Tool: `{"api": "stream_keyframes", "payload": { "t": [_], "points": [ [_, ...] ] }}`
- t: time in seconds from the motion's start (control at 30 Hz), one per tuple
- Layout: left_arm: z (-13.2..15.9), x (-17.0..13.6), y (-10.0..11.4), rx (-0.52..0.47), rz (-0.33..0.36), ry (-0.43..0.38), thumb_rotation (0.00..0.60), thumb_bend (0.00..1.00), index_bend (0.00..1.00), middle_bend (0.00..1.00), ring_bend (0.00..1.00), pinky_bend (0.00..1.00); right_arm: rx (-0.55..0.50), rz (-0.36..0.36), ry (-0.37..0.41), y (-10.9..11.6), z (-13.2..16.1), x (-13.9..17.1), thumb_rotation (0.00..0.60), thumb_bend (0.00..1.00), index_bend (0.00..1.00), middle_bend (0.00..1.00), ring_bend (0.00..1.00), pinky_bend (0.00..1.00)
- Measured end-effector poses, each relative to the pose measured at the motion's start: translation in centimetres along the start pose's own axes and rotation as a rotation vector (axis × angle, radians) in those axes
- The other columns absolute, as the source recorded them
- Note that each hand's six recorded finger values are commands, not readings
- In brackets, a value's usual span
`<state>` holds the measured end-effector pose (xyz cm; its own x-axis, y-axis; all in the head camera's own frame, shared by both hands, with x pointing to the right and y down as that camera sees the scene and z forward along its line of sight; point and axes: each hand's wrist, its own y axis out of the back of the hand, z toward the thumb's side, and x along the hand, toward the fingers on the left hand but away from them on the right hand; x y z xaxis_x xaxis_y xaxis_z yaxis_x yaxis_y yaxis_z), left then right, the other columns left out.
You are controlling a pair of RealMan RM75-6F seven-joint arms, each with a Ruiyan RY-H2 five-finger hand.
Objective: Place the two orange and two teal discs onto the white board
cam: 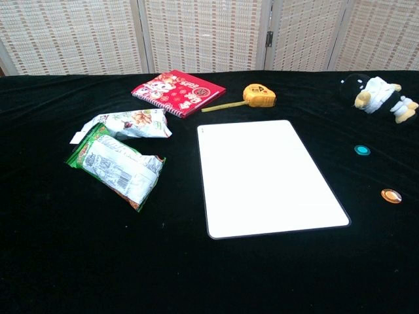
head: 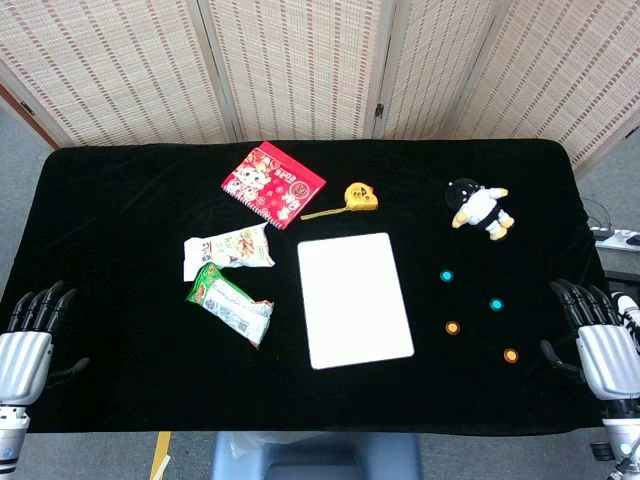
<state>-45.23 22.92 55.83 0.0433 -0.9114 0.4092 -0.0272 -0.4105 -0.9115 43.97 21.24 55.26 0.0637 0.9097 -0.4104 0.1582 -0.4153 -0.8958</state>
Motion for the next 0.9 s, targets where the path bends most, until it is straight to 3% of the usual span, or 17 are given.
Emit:
{"api": "stream_keyframes", "payload": {
  "t": [0.4, 0.6, 0.73, 0.9],
  "points": [
    [0.0, -0.1, 0.0, -0.002, 0.005, 0.001, 0.6, 0.15, 0.05, 0.04, 0.09, 0.0, 0.004, 0.037, 0.009, -0.6, 0.2, -0.3, 0.6, 0.27, 0.0, 0.06, 0.07, 0.0],
    [0.1, -0.1, 0.0, -0.002, 0.001, -0.003, 0.6, 0.15, 0.05, 0.05, 0.09, 0.0, 0.029, 0.078, 0.022, -1.6, 0.6, -0.9, 0.6, 0.27, 0.11, 0.05, 0.01, 0.0],
    [0.3, -0.1, 0.0, -0.007, -0.001, -0.014, 0.6, 0.15, 0.05, 0.05, 0.09, 0.0, 0.042, 0.128, 0.051, -3.1, 1.5, -2.0, 0.6, 0.27, 0.26, 0.04, 0.0, 0.0],
    [0.4, -0.1, -0.1, -0.008, -0.005, -0.018, 0.6, 0.15, 0.05, 0.05, 0.09, 0.0, 0.041, 0.186, 0.085, -5.2, 2.8, -3.5, 0.6, 0.27, 0.27, 0.03, 0.0, 0.0]
  ]
}}
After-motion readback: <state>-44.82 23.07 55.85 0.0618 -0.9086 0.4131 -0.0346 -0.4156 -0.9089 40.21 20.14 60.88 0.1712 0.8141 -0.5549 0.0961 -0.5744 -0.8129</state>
